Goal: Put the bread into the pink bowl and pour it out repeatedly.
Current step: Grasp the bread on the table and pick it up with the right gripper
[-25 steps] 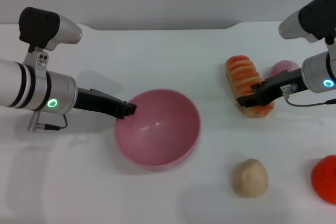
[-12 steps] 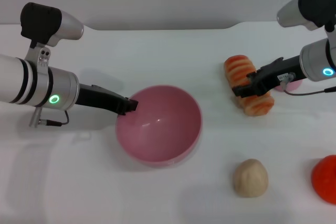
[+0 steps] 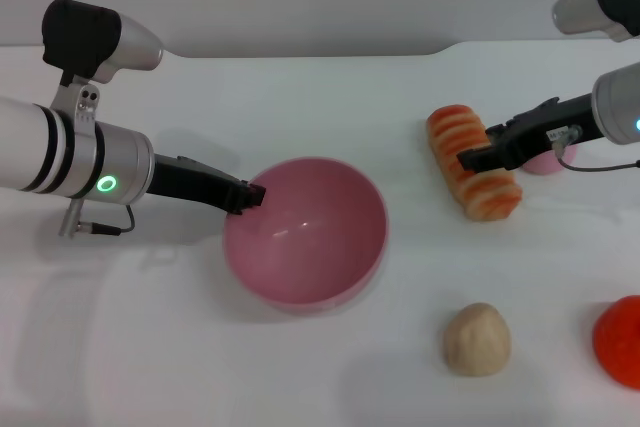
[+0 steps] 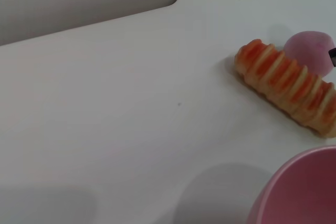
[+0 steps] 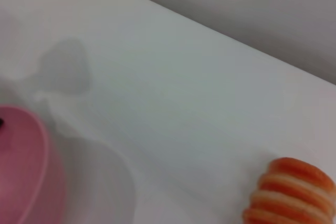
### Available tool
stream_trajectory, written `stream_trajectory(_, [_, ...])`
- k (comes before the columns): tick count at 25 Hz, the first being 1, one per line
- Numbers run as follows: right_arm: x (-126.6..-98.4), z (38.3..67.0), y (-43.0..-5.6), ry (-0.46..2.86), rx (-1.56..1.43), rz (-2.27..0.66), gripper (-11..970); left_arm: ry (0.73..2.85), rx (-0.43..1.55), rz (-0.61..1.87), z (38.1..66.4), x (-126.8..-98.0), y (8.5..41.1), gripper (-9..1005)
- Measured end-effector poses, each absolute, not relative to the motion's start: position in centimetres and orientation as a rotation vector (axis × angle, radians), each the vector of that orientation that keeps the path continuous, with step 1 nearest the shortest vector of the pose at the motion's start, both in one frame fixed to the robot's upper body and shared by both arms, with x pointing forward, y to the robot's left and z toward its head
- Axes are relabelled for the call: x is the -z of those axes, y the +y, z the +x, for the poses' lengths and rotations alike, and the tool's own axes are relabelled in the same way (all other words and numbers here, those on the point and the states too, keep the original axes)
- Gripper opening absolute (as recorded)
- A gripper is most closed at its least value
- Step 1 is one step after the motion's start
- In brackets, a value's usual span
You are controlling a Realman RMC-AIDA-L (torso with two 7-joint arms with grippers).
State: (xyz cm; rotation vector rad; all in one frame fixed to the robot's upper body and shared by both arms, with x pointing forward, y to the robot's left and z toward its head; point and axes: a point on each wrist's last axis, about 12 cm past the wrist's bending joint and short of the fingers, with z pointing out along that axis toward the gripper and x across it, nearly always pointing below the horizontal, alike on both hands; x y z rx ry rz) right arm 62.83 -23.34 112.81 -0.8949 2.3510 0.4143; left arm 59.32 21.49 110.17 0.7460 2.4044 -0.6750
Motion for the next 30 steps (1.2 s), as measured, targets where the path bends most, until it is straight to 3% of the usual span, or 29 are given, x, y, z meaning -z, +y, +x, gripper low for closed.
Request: stream_trajectory(30, [-110.4, 61.9, -24.5, 2.427, -0.408, -0.843, 551, 2.419, 0.699, 0.767, 59.1, -110.3, 21.0, 49])
